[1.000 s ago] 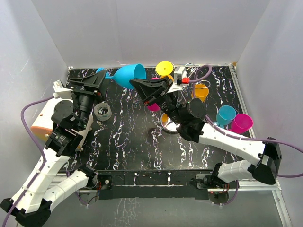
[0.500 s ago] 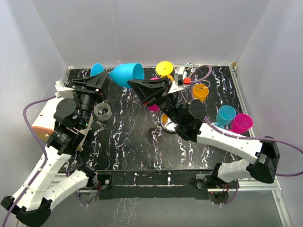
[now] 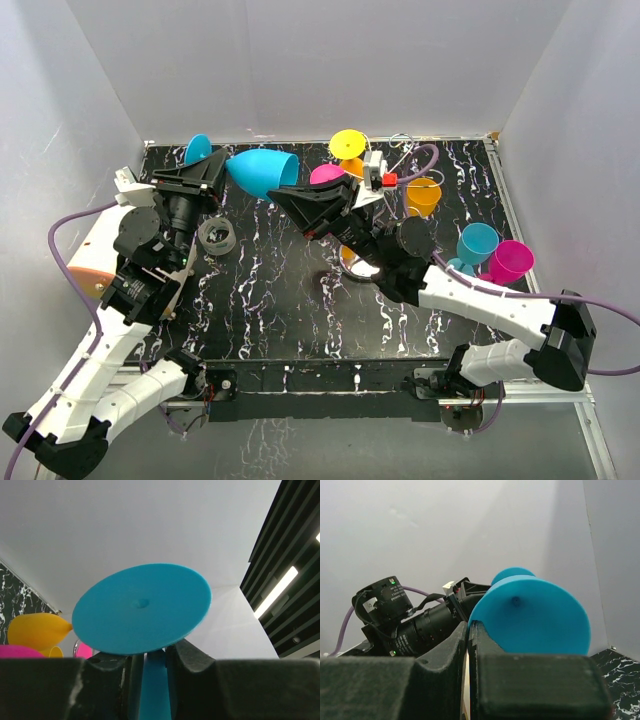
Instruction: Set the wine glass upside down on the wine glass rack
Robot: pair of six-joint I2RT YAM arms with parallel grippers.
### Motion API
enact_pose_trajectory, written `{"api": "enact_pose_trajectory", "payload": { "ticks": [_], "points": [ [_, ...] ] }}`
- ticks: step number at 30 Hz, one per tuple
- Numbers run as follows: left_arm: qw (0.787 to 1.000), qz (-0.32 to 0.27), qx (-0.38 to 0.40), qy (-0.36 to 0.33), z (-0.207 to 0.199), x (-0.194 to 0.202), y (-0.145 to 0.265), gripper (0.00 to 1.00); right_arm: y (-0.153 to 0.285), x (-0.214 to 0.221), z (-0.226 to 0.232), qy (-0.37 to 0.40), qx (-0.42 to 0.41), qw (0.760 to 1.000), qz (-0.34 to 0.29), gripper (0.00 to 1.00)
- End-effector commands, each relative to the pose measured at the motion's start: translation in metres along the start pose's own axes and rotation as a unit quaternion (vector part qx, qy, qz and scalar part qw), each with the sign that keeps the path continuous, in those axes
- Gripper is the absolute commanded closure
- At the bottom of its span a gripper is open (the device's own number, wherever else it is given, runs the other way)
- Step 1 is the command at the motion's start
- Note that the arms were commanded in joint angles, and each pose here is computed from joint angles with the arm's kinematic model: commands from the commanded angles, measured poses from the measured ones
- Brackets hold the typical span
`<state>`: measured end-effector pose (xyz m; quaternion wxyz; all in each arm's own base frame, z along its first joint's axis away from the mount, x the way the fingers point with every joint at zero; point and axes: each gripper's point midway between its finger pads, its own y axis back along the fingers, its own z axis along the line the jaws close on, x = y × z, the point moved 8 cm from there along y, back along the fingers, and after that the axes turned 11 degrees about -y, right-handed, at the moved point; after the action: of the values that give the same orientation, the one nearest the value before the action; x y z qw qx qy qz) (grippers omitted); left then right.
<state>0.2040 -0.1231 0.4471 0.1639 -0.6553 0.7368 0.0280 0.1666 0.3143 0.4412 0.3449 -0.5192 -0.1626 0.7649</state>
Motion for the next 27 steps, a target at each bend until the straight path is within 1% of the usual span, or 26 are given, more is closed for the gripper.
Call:
{"api": "enact_pose_trajectory", "payload": {
  "ticks": [1,3,4,8,10,15,17,18,20,22,25,27],
  "points": [
    [0.999,-0.034,0.029,0.004,-0.013,-0.011,0.001,0.87,0.006,-0.019,0.024,-0.012,-0.051,0.999,-0.014,1.00],
    [0.999,-0.035,0.031,0.003,-0.013,-0.011,0.001,0.97,0.008,-0.019,0.023,-0.012,-0.046,0.999,-0.016,1.00],
    [0.999,-0.035,0.030,0.003,-0.013,-0.011,0.001,1.00,0.008,-0.019,0.022,-0.013,-0.043,0.999,-0.017,1.00],
    [0.998,-0.041,0.037,-0.007,-0.014,-0.012,0.001,1.00,0.010,-0.021,0.019,-0.026,-0.015,0.999,-0.024,1.00],
    [0.998,-0.046,0.038,-0.016,-0.014,-0.013,0.000,1.00,0.012,-0.023,0.017,-0.028,-0.001,0.999,-0.024,0.91],
    [0.996,-0.071,0.033,-0.053,-0.013,-0.020,0.002,1.00,0.021,-0.030,0.014,-0.026,0.042,0.999,-0.023,0.58],
    [0.991,-0.077,0.047,-0.098,-0.015,-0.022,0.003,1.00,0.029,-0.030,0.011,-0.018,0.067,0.997,-0.016,0.51],
    [0.988,-0.070,0.058,-0.127,-0.018,-0.021,0.004,1.00,0.034,-0.030,0.009,-0.016,0.083,0.996,-0.011,0.48],
    [0.976,-0.047,0.081,-0.195,-0.022,-0.018,0.006,1.00,0.045,-0.031,0.005,-0.009,0.117,0.993,0.002,0.47],
    [0.958,-0.013,0.101,-0.268,-0.022,-0.011,0.006,1.00,0.057,-0.032,0.003,-0.006,0.142,0.990,0.015,0.46],
    [0.924,0.043,0.127,-0.358,-0.018,-0.001,0.008,1.00,0.070,-0.038,0.008,-0.010,0.159,0.987,0.035,0.44],
    [0.894,0.077,0.157,-0.412,-0.015,0.005,0.012,1.00,0.073,-0.045,0.014,-0.016,0.164,0.985,0.050,0.43]
  ]
}}
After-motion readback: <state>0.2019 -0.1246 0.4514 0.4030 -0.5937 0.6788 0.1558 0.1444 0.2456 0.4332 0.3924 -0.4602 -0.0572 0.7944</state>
